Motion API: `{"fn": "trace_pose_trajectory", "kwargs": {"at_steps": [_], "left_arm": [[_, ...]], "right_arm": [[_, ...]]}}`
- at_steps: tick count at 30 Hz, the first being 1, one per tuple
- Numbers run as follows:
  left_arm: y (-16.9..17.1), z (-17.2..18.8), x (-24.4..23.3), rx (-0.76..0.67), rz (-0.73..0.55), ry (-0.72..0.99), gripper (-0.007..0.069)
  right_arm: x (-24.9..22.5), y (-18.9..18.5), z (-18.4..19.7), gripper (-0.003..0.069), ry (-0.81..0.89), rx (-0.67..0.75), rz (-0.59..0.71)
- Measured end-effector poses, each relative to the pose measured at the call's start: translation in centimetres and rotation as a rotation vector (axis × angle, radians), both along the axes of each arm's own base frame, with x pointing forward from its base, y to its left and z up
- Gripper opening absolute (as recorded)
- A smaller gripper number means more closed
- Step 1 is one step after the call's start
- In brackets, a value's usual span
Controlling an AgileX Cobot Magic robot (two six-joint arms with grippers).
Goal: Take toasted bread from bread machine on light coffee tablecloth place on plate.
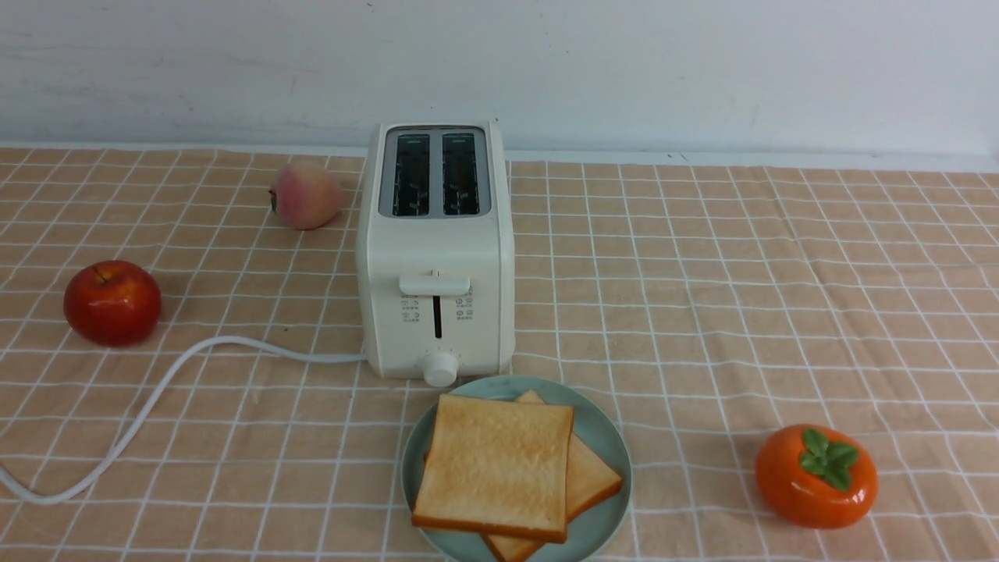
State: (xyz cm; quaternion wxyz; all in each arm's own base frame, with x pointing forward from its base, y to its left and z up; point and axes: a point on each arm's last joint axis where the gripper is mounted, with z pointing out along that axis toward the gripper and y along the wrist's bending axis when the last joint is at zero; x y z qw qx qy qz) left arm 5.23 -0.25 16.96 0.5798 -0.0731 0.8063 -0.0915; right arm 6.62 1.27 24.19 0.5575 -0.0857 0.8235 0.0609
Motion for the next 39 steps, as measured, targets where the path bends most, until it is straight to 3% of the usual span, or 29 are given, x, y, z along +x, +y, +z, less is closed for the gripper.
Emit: {"fn": "trace_pose_trajectory", "kwargs": {"at_steps": [5,13,18,26,39], "left_arm": [[0.0,0.0,0.0,0.0,0.0,0.0,0.0022],[0.0,0.0,0.0,0.0,0.0,0.0,0.0035],[0.0,0.0,0.0,0.0,0.0,0.0,0.0039],[0.0,0.0,0.0,0.0,0.0,0.0,0.005],[0.0,0.0,0.0,0.0,0.0,0.003,0.0057]], "right_arm": [[-0.2,-0.3,0.1,0.0038,-0.021,0.006,-0.037],[-1.7,-1.8,0.8,0.0047,-0.147,0.011,-0.249],[-2.4,-1.9,-0.4,0.0053,-0.176,0.029,-0.258],[-1.7,-1.9,-6.8,0.0059,-0.022,0.042,-0.301],[-1.5,-1.9,-6.8,0.0076,-0.063,0.054,-0.323]]}}
